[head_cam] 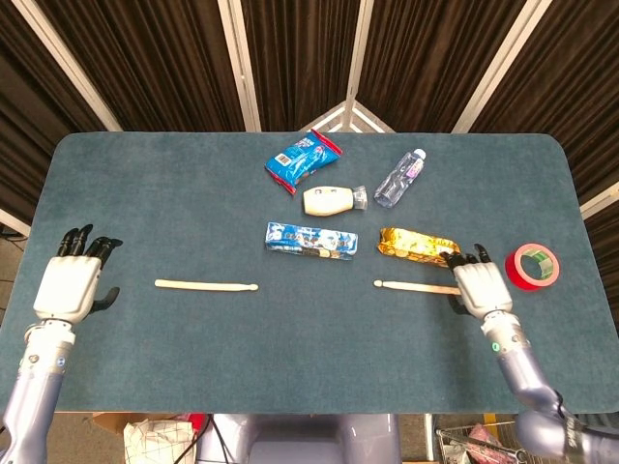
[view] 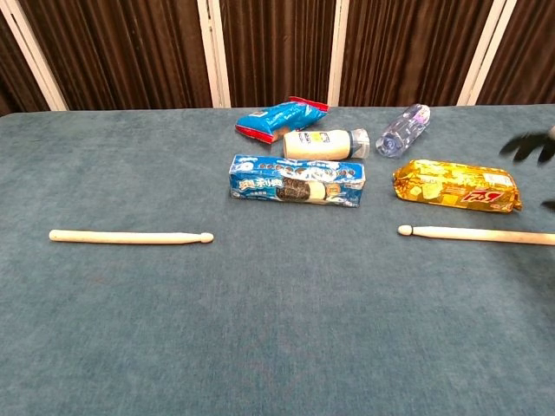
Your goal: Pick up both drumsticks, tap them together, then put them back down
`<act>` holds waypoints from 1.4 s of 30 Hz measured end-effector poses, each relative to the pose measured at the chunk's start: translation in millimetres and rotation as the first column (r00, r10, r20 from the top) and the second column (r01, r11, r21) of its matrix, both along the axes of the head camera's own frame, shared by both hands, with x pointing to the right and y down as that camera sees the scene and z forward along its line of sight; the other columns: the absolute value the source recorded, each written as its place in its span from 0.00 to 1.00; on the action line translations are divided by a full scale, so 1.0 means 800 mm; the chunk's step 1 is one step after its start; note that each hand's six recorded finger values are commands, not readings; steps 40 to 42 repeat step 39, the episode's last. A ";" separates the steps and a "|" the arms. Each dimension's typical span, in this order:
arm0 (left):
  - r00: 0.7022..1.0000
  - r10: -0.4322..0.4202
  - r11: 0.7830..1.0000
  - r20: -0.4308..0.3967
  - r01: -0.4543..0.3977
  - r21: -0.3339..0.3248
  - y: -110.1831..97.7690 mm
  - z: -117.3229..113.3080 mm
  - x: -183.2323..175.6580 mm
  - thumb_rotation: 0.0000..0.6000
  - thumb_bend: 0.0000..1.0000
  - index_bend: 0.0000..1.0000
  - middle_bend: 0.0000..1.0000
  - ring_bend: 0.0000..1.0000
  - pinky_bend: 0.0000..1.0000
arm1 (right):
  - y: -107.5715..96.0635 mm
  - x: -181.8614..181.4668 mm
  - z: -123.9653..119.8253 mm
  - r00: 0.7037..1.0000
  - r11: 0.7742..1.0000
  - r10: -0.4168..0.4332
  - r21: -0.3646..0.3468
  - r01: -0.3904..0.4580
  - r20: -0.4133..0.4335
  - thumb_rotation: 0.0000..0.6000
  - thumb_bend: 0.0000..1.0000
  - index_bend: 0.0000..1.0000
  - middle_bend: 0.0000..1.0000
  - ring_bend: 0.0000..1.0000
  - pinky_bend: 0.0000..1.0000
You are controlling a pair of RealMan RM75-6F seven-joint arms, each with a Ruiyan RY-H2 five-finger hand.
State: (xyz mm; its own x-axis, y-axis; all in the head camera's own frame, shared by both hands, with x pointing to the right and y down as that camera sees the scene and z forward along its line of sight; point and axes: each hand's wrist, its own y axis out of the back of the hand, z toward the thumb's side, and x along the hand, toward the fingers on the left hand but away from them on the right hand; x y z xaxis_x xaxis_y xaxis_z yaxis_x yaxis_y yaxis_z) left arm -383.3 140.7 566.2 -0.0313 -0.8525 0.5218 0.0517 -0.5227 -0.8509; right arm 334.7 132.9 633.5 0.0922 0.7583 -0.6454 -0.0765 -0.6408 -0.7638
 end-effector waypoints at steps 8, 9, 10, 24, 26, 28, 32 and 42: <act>0.997 -0.076 0.995 0.000 0.076 0.064 0.065 -0.033 -0.038 1.00 0.34 0.19 0.06 0.00 0.00 | 0.031 0.055 -0.117 0.991 0.945 0.111 0.300 -0.129 0.077 1.00 0.38 0.08 0.09 0.14 0.04; 0.997 -0.081 0.994 -0.001 0.080 0.072 0.070 -0.036 -0.040 1.00 0.34 0.19 0.06 0.00 0.00 | 0.040 0.062 -0.129 0.989 0.935 0.117 0.327 -0.139 0.086 1.00 0.37 0.08 0.09 0.14 0.04; 0.996 -0.089 0.992 -0.009 0.090 0.090 0.079 -0.041 -0.043 1.00 0.34 0.19 0.06 0.00 0.00 | 0.052 0.071 -0.143 0.988 0.923 0.124 0.353 -0.150 0.095 1.00 0.37 0.08 0.09 0.14 0.04; 0.992 -0.123 0.987 -0.030 0.126 0.097 0.138 -0.039 -0.077 1.00 0.34 0.19 0.09 0.00 0.00 | 0.107 0.120 -0.161 0.996 0.934 0.093 0.347 -0.081 -0.018 1.00 0.37 0.08 0.08 0.07 0.01; 0.994 -0.106 0.990 -0.032 0.109 0.091 0.139 -0.034 -0.074 1.00 0.34 0.19 0.09 0.00 0.00 | 0.109 0.123 -0.153 0.995 0.947 0.100 0.311 -0.086 -0.030 1.00 0.37 0.08 0.08 0.07 0.01; 0.996 -0.086 0.992 -0.031 0.088 0.095 0.140 -0.031 -0.071 1.00 0.34 0.18 0.09 0.00 0.00 | 0.110 0.127 -0.144 0.994 0.956 0.105 0.278 -0.090 -0.040 1.00 0.37 0.08 0.08 0.07 0.01; 0.997 -0.072 0.989 -0.031 0.075 0.126 0.138 -0.031 -0.069 1.00 0.34 0.19 0.09 0.00 0.00 | 0.106 0.135 -0.129 0.992 0.958 0.121 0.266 -0.107 -0.036 1.00 0.37 0.08 0.08 0.07 0.01; 0.997 -0.055 0.985 -0.047 0.062 0.159 0.131 -0.026 -0.073 1.00 0.34 0.19 0.09 0.00 0.00 | 0.100 0.147 -0.106 0.990 0.938 0.141 0.320 -0.136 0.006 1.00 0.37 0.09 0.08 0.08 0.01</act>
